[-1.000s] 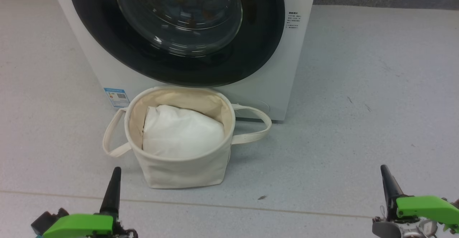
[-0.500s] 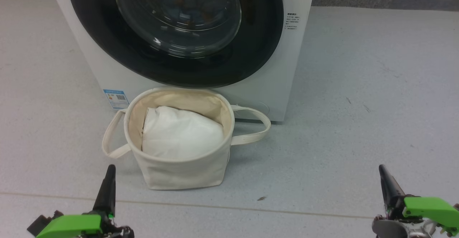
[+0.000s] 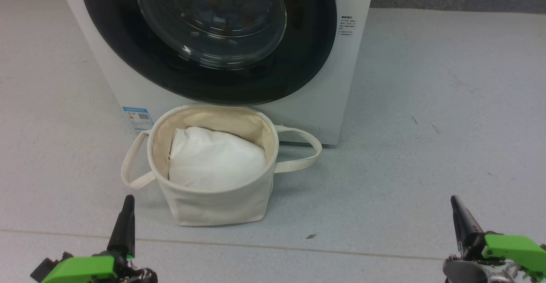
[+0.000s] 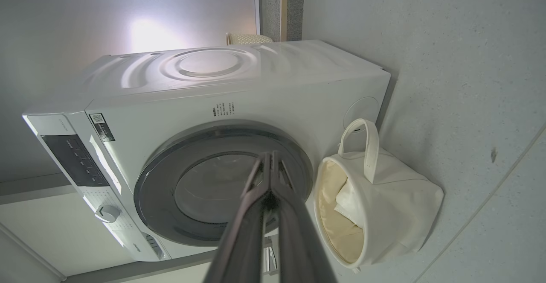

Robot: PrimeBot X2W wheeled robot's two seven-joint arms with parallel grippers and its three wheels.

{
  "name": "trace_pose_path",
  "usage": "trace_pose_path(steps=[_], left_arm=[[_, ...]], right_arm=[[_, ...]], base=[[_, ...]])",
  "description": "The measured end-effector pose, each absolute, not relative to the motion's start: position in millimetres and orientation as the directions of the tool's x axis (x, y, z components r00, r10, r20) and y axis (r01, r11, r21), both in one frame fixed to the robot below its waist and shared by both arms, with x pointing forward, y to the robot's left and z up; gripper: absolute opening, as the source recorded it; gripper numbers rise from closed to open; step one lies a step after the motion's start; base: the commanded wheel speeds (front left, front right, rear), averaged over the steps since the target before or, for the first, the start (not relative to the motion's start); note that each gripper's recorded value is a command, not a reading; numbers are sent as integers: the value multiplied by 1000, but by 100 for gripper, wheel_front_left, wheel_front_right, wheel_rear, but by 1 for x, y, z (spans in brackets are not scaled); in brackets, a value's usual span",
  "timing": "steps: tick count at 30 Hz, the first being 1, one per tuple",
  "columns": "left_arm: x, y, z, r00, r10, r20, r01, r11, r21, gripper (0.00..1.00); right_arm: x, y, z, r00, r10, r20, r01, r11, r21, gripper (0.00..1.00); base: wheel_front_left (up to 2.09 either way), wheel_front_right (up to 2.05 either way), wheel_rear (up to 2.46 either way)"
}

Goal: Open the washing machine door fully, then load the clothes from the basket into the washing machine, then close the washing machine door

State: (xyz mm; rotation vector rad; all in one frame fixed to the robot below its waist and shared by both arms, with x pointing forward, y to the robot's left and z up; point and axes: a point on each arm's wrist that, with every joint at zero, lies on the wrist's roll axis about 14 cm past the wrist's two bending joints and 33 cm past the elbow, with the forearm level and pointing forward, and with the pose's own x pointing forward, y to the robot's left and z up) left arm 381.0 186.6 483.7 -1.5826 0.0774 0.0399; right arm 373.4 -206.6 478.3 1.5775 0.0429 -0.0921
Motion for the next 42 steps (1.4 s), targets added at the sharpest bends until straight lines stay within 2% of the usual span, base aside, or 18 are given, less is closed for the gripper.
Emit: trace_pose_path(steps=[42], left_arm=[[381,187,484,997,-24,-74,-75,-12,-997,0]], right_arm=[[373,-207,478,996,-31,-86,86,-9,996,0]], base=[[0,0,0]])
